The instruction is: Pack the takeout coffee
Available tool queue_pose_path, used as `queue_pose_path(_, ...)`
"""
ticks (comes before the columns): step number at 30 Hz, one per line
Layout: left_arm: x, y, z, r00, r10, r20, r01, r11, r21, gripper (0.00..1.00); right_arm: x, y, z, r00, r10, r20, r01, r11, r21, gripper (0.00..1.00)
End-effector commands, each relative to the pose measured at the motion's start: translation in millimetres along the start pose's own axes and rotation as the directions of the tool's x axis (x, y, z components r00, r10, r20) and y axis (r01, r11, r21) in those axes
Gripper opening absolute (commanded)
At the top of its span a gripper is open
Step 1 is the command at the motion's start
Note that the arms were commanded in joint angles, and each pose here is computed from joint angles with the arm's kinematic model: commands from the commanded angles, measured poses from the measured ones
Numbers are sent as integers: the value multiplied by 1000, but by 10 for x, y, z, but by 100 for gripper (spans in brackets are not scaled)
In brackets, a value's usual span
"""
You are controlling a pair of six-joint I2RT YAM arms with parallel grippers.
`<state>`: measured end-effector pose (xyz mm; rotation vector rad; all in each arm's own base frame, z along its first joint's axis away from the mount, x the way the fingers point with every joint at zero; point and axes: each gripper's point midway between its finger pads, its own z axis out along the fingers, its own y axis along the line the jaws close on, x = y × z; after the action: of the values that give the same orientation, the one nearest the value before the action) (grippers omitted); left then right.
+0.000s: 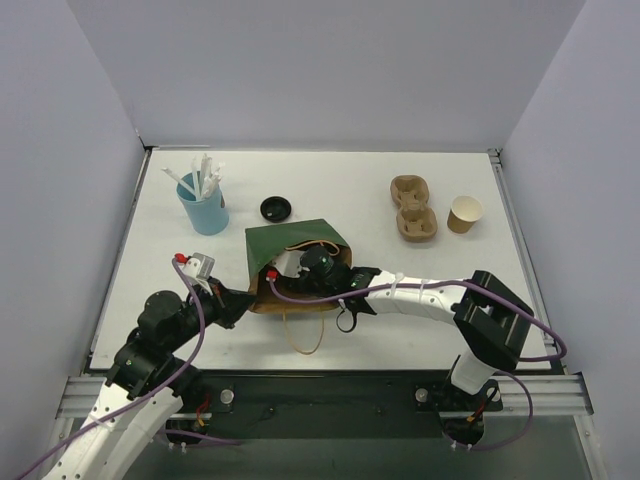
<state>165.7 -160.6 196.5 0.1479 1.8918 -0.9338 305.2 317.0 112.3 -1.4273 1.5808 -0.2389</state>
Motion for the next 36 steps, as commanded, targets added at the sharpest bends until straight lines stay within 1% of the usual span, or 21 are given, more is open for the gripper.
queue_pose_path(1, -180, -195, -64, 999, 11, 38, -14, 998, 58, 0, 162, -9, 94, 997, 50, -61, -49, 999, 16, 51)
queue_pose_path(3, -183, -178, -63, 999, 10, 36, -11, 999, 46, 0, 143, -13, 84, 997, 61, -55, -60, 998, 18, 59)
queue_pose_path(4, -197, -175, -66, 999, 11, 40, -13, 999, 41, 0, 114, -32, 54, 997, 62, -45, -61, 998, 16, 66)
queue_pose_path(5, -195, -167, -64, 999, 10, 36, -11, 999, 35, 0, 92, -38, 36, 997, 61, -38, -60, 998, 11, 69)
queue_pose_path(7, -188, -150, -64, 1000, 9, 30, -10, 1000, 24, 0, 58, -85, -30, 997, 68, -27, -67, 998, 8, 78)
queue_pose_path(13, -189, -116, -60, 999, -7, 31, 7, 1000, 2, 0, 48, -119, -171, 998, 60, -22, -61, 998, -25, 87)
queue_pose_path(17, -195, -110, -63, 1000, -15, 24, 15, 1000, -9, 0, -11, -195, -234, 996, 84, -11, -84, 996, -30, 86)
queue_pose_path(23, -234, -102, -89, 1000, -7, 20, 7, 999, -31, 0, -19, -222, -327, 996, 85, -24, -86, 995, -55, 86)
queue_pose_path(26, -238, -86, -106, 1000, -10, 2, 10, 998, -54, 0, -22, -241, -384, 994, 98, -41, -100, 993, -67, 82)
queue_pose_path(36, -313, -173, -147, 1000, -22, -13, 21, 999, -48, 0, -22, -273, -589, 986, 137, -90, -146, 983, -110, 81)
